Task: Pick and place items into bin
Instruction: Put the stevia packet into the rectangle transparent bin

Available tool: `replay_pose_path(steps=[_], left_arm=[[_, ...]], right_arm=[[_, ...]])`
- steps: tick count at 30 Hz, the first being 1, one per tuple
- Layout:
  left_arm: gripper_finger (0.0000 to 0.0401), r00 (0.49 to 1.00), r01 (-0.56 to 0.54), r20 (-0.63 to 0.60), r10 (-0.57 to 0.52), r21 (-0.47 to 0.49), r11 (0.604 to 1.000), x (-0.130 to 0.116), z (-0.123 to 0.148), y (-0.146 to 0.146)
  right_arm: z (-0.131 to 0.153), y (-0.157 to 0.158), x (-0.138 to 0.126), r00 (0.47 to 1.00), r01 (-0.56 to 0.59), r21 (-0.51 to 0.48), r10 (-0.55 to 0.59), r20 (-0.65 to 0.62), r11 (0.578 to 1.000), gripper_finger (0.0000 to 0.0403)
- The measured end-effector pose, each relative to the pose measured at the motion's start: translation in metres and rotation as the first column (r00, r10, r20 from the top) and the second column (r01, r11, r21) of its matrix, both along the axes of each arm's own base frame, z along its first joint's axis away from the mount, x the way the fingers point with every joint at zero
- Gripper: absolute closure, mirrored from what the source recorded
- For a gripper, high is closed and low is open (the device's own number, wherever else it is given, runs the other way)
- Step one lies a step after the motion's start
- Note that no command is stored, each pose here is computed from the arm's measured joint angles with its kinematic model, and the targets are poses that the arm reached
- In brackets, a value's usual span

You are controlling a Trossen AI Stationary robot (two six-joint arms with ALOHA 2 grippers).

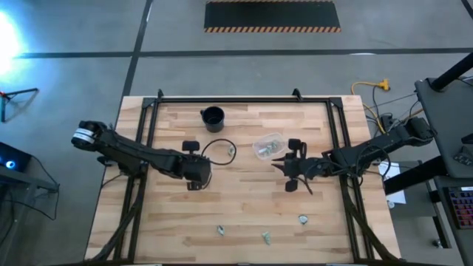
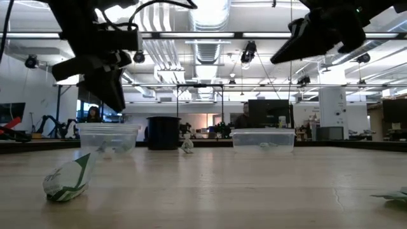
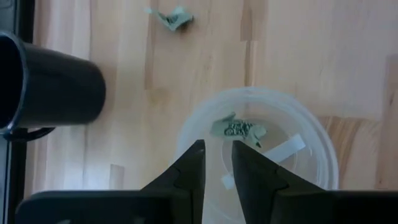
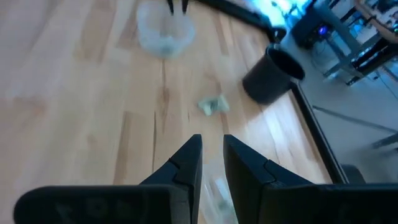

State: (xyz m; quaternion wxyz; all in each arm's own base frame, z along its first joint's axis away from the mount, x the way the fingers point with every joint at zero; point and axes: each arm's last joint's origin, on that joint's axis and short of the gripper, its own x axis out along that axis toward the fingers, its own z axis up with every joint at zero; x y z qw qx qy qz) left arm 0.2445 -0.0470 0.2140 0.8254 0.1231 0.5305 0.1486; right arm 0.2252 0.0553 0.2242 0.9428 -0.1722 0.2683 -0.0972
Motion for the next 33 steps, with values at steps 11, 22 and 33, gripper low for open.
replay_pose_path(steps=[11,22,33], left_arm=[[0.0338,0.978,0.014,0.211,0.001,-0.067,0.998,-0.026,0.039,-0.015],[0.0338,0.925,-0.019,0.38,0.002,0.04,0.999,-0.055,0.045,-0.039],[0.0338,0.922,-0.006,0.387,-0.018,0.06,0.998,-0.061,0.044,-0.045]], right_arm=[[-0.022,-0.002,0.033,0.983,-0.183,-0.014,0.183,-0.02,0.983,0.0346],[-0.022,-0.031,0.094,0.964,-0.264,-0.03,0.264,0.001,0.964,0.0346],[-0.002,-0.065,0.158,0.94,-0.201,0.005,0.194,-0.281,0.98,0.0346]])
